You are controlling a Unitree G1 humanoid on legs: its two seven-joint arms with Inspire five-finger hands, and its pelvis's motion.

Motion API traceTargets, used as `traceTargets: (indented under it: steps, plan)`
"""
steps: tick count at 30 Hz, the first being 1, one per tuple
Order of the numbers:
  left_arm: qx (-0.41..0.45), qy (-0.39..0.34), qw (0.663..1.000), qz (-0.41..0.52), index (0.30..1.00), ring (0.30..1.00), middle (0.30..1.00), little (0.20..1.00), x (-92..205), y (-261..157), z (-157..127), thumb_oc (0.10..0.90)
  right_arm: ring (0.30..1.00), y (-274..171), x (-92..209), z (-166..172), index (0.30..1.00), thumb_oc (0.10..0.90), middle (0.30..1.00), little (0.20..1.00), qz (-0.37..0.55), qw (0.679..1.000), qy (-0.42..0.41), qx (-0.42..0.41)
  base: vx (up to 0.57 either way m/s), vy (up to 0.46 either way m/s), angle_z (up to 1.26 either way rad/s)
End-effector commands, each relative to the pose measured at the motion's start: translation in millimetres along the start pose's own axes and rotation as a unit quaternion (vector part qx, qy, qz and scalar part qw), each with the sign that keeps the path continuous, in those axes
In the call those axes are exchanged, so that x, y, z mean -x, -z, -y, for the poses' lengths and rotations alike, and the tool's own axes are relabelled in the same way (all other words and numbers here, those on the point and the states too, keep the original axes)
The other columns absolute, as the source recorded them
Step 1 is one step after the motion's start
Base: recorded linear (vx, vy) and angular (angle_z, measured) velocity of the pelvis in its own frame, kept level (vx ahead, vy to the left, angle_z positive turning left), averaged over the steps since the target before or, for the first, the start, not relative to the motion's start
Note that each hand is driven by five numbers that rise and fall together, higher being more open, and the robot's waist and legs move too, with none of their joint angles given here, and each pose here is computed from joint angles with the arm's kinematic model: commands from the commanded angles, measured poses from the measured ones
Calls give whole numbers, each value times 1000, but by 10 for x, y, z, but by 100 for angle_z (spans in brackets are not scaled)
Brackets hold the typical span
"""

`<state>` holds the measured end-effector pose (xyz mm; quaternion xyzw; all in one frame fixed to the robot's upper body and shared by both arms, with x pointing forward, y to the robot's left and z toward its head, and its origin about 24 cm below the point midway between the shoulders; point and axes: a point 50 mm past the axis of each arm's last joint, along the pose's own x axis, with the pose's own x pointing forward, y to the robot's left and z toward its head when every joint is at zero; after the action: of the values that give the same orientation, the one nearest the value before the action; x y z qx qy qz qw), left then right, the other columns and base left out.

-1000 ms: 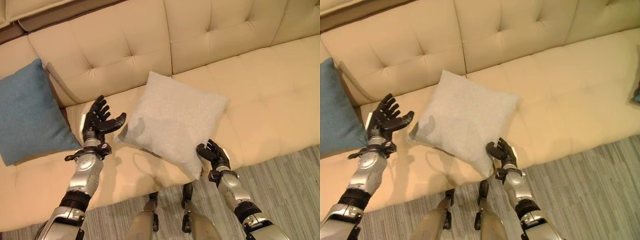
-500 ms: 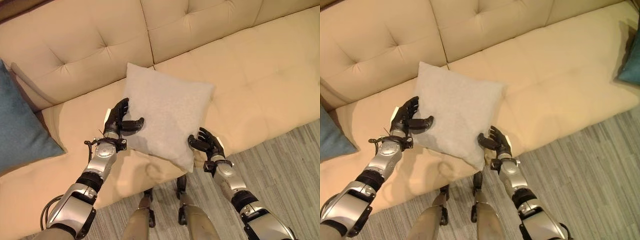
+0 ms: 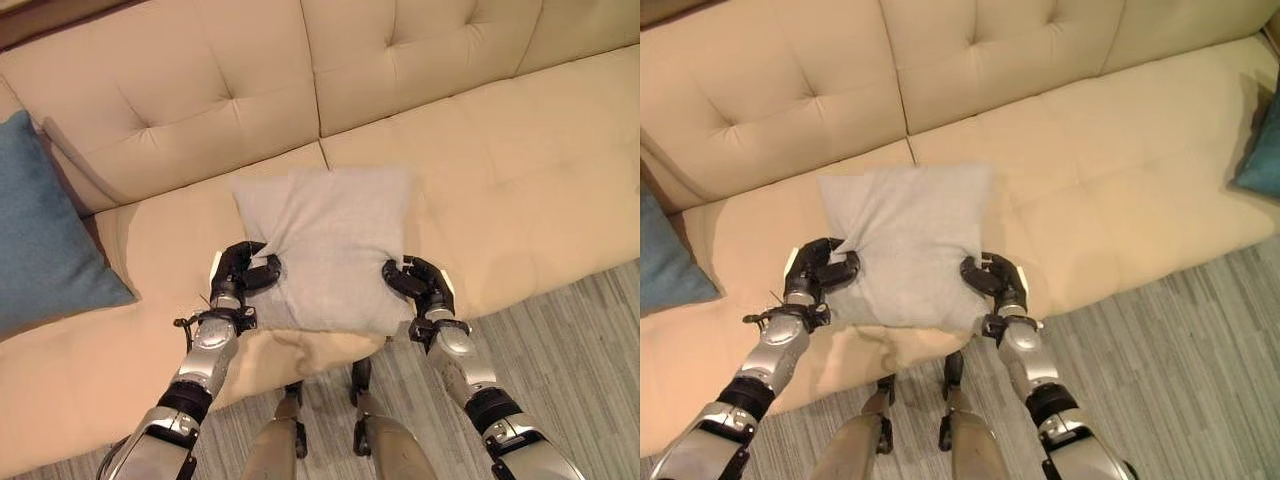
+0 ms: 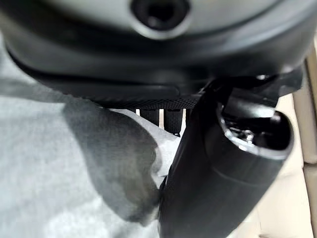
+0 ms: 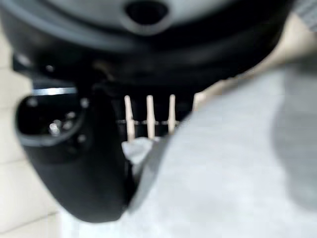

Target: Pick up all the scattered cushions and arrange them neatly on the sofa.

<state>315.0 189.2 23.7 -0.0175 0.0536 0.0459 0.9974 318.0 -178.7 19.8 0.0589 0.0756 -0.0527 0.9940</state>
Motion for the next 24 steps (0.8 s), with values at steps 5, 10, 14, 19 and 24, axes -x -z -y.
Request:
traceTargets:
  steps: [5,10,14,19,24]
  plan:
    - [55,96,993,31,300,300,300,300,250,37,374,400,300,-117,232,-244,300,400,300,300,79,993,-85,-6,37,-74,7]
    - [63,113,991,22,300,300,300,300,395,117,350,400,300,-65,394,-12,300,400,300,300,80,993,-80,37,-19,-131,1]
    - [70,117,991,11,300,300,300,300,473,180,342,400,300,-97,490,108,300,400,300,300,94,991,-75,64,-27,-146,10]
    - [98,123,988,0,300,300,300,300,581,249,370,400,300,-146,569,202,300,400,300,300,105,989,-72,79,16,-83,11]
    - [83,131,988,-5,300,300,300,300,621,277,365,400,300,-226,570,170,300,400,300,300,125,988,-65,60,51,-1,22]
